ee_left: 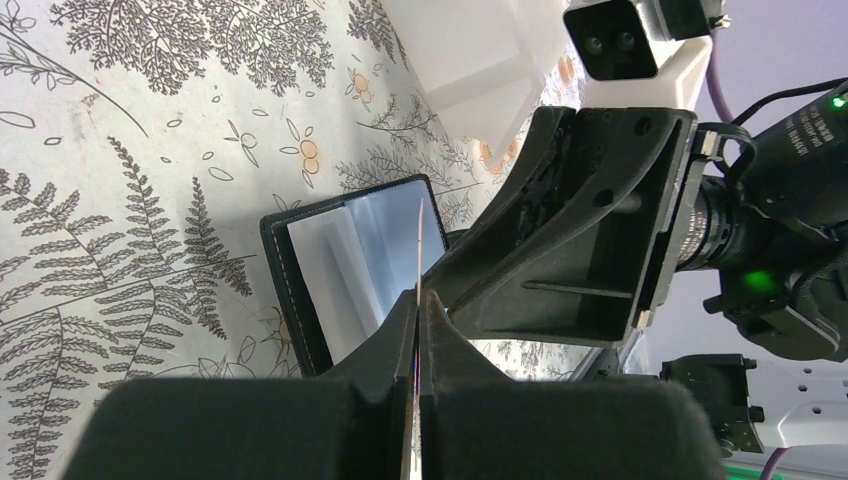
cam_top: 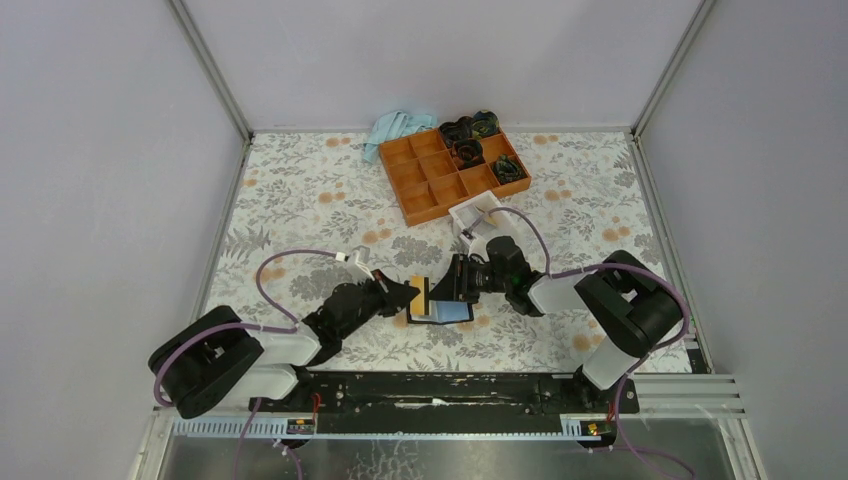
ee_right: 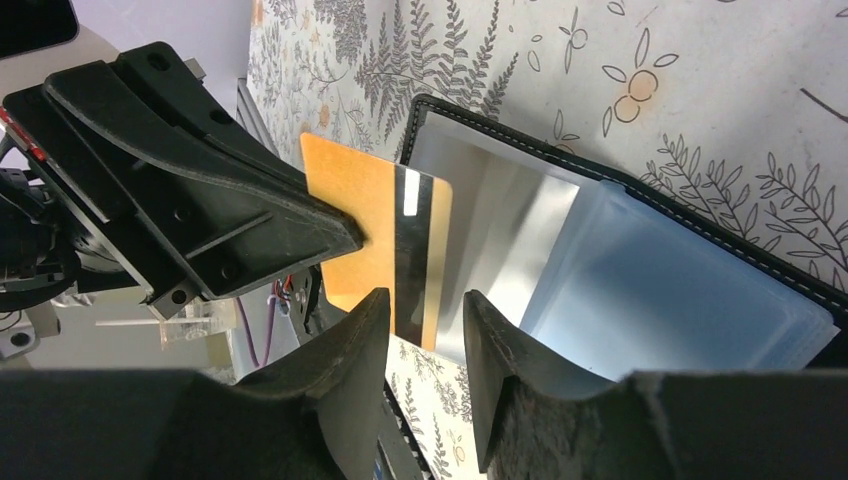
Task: Put the credit cards into the card holder
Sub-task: Pick up the credit card from the storage box.
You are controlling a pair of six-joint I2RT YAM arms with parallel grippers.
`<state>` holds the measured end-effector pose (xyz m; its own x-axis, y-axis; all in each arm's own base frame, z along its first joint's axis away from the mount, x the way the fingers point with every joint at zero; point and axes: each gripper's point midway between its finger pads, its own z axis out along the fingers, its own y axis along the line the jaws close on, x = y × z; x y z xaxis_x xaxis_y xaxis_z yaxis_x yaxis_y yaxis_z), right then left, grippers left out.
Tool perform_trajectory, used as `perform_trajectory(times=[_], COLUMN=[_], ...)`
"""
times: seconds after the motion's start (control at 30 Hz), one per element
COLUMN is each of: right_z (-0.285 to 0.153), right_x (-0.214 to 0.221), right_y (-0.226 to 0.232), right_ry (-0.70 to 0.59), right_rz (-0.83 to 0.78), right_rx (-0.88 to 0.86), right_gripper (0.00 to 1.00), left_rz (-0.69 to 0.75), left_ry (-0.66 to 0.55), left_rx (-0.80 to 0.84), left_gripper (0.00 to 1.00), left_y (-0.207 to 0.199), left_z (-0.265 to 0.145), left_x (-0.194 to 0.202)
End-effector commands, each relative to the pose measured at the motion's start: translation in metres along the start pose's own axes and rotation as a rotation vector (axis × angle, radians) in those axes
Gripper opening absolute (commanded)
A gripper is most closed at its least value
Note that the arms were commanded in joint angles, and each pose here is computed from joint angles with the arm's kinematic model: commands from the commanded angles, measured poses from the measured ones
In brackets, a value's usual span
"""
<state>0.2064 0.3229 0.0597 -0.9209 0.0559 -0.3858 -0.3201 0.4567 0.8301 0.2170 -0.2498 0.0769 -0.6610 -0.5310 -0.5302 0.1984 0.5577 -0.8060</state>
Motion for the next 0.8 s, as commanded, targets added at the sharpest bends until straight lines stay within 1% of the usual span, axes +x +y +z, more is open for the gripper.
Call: perform_trajectory(times=[0.0, 0.53, 0.77], right_z=[0.003, 0.008, 0.007], right_x=[-0.005, 0.0, -0.003], right_y=[0.013, 0.014, 0.028], right_ry=[-0.031, -0.065, -0.093], right_rz=[-0.025, 0.022, 0.039], right_rx=[-0.071, -0.168, -0.281], right_gripper=[0.41, 0.41, 0.39], left_rz=[-0.03, -0.065, -0.074], left_ry=[-0.063, -0.07, -0.061], left_rx=[0.045, 0.066, 0.071], left_gripper=[0.0, 0.0, 0.0], left_y=[-0.009, -0.011, -0.011], left_z=[0.0, 0.0, 0.001], left_x=[-0.012, -0.012, -0.009])
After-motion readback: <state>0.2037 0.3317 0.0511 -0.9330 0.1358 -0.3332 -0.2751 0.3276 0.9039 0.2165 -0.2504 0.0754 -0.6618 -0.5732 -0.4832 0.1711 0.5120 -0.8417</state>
